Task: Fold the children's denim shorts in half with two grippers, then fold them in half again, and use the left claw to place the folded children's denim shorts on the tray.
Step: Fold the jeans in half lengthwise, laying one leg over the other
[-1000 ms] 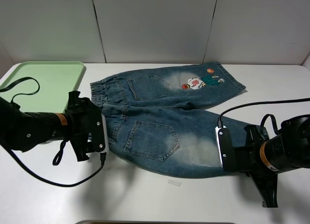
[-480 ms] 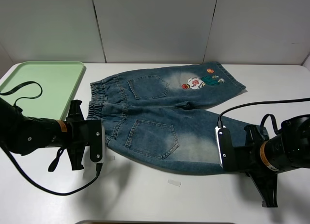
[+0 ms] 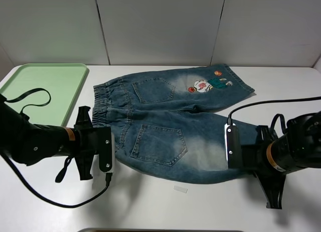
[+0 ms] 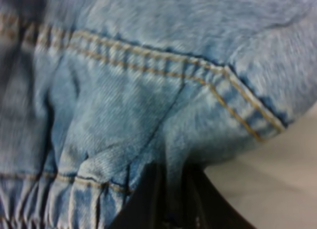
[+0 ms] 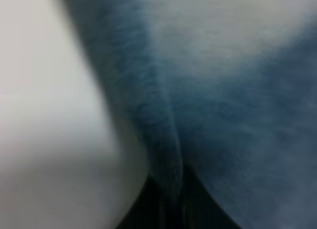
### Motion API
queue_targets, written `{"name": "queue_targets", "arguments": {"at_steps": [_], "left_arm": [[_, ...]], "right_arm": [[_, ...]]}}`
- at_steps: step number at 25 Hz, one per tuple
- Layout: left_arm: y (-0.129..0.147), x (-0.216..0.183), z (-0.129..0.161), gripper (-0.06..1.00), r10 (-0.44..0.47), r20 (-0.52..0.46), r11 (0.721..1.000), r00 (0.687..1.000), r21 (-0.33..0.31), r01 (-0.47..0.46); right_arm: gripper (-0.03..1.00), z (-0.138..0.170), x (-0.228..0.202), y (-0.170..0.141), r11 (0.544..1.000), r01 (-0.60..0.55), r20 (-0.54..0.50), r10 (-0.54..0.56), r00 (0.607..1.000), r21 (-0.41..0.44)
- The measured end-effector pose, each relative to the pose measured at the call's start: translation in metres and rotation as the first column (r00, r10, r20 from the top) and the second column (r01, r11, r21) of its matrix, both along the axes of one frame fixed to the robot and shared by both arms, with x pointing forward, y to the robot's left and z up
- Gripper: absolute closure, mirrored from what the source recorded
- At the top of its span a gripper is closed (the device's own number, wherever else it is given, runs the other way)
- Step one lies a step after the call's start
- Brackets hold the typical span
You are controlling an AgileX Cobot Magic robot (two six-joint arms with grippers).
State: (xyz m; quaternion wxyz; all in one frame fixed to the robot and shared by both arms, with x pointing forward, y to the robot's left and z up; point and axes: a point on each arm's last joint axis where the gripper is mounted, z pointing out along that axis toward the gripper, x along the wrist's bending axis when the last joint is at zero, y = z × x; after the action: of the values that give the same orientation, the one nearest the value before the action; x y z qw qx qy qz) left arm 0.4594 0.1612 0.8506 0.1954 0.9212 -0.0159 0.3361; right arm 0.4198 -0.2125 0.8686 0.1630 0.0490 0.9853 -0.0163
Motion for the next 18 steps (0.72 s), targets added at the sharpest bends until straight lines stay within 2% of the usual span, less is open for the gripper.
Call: {"name": "queue_targets", "arguments": {"at_steps": [5, 9, 13, 18], "left_arm": [[-0.007, -0.005, 0.002, 0.88, 0.081, -0.019, 0.996, 0.997, -0.031, -0.082], [-0.008, -0.009, 0.021, 0.88, 0.141, -0.006, 0.986, 0.99, -0.089, -0.141], [-0.006, -0.008, 0.056, 0.88, 0.209, 0.054, 0.959, 0.976, -0.207, -0.194], [-0.003, -0.011, 0.082, 0.88, 0.218, 0.11, 0.946, 0.97, -0.269, -0.182]], "right_arm": [[0.99, 0.011, 0.017, 0.0, 0.995, 0.084, 0.055, -0.081, 0.995, -0.056], [0.99, 0.019, 0.029, 0.003, 0.989, 0.134, 0.099, -0.128, 0.987, -0.065], [0.99, 0.045, 0.046, 0.011, 0.974, 0.223, 0.201, -0.225, 0.953, 0.03], [0.99, 0.093, 0.06, 0.017, 0.963, 0.219, 0.351, -0.263, 0.899, 0.158]]}}
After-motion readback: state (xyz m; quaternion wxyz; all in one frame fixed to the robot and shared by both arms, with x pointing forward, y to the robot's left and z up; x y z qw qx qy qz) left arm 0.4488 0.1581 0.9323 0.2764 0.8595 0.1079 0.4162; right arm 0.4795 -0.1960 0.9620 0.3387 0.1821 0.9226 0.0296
